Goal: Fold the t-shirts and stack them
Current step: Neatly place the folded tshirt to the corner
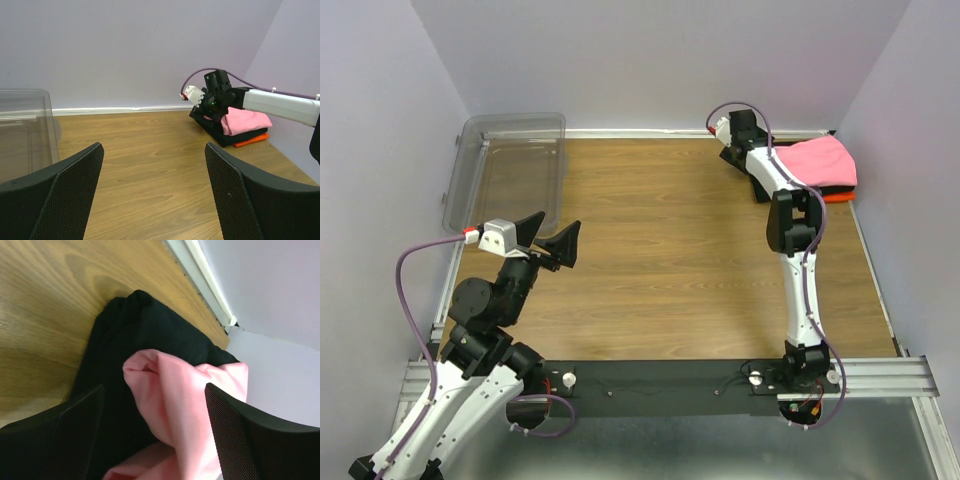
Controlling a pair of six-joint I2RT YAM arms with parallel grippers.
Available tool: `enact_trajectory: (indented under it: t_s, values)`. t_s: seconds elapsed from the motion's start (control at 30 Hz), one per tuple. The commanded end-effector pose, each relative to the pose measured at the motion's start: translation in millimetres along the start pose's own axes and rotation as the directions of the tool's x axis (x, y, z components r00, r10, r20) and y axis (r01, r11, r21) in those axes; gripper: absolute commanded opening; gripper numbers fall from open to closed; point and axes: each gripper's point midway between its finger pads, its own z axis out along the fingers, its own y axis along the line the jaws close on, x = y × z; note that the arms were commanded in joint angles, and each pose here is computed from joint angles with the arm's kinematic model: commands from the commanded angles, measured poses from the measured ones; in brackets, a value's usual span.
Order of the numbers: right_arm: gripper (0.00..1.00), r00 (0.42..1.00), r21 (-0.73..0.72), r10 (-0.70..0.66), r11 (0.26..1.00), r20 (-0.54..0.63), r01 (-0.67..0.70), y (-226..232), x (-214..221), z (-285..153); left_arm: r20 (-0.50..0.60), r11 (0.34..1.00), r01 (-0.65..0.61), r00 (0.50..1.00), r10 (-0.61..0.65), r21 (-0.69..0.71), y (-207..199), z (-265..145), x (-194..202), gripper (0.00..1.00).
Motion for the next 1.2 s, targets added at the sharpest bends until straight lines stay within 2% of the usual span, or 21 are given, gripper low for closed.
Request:
enact_trajectory:
  t_s: [0.0, 0.43, 0.53, 0.63, 0.67, 0.8, 0.83, 0.9, 0.97, 1.0, 1.1, 1.17]
  values:
    - [0.86, 0.998, 0.012, -0.027, 1.0, -0.053, 0.028, 3, 12, 13, 0.013, 1.0, -0.006, 1.0, 0.006, -0.004, 1, -2, -6, 0.9]
    - [0.73, 0.997, 0.059, -0.03, 0.998, -0.077, 0.035, -4, 15, 29, 0.015, 1.0, 0.0, 1.0, 0.0, 0.003, 0, -1, -6, 0.9]
    - [0.61, 0.996, 0.061, -0.029, 0.998, -0.079, 0.034, -5, 17, 31, 0.011, 1.0, -0.003, 1.0, 0.003, 0.007, -1, -1, -5, 0.9]
    - [0.56, 0.996, 0.063, -0.026, 0.998, -0.08, 0.031, -6, 18, 32, 0.01, 1.0, -0.003, 1.0, 0.003, 0.008, -1, 0, -4, 0.9]
    - [0.5, 0.997, 0.063, -0.023, 0.998, -0.079, 0.028, -6, 19, 33, 0.011, 1.0, -0.004, 1.0, 0.003, 0.01, -2, 0, -5, 0.9]
    - [0.37, 0.998, 0.066, -0.006, 0.998, -0.07, 0.011, -6, 17, 33, 0.012, 1.0, -0.002, 1.0, 0.002, 0.012, -2, -1, -5, 0.9]
    - [0.3, 0.998, 0.069, 0.0, 0.998, -0.069, 0.005, -6, 16, 34, 0.011, 1.0, 0.0, 1.0, 0.0, 0.015, -2, -1, -5, 0.9]
    - [0.26, 0.998, 0.079, 0.021, 0.997, -0.065, -0.016, -8, 15, 34, 0.014, 1.0, 0.0, 1.0, 0.0, 0.014, -2, -1, -6, 0.9]
    - [0.09, 0.998, 0.09, 0.043, 0.995, -0.053, -0.038, -10, 12, 35, 0.013, 1.0, 0.003, 1.0, -0.003, 0.015, -3, -1, -5, 0.9]
    - [0.06, 0.997, 0.096, 0.066, 0.993, -0.045, -0.062, -11, 11, 35, 0.011, 1.0, 0.001, 1.0, -0.001, 0.015, -2, -1, -5, 0.9]
    - [0.01, 0.992, 0.116, 0.122, 0.986, -0.009, -0.121, -16, 4, 33, 0.014, 1.0, 0.003, 1.0, -0.004, 0.017, -3, -1, -6, 0.91]
    - [0.01, 0.986, 0.142, 0.169, 0.975, 0.014, -0.169, -24, 1, 31, 0.012, 1.0, 0.003, 1.0, -0.003, 0.018, -3, -1, -5, 0.9]
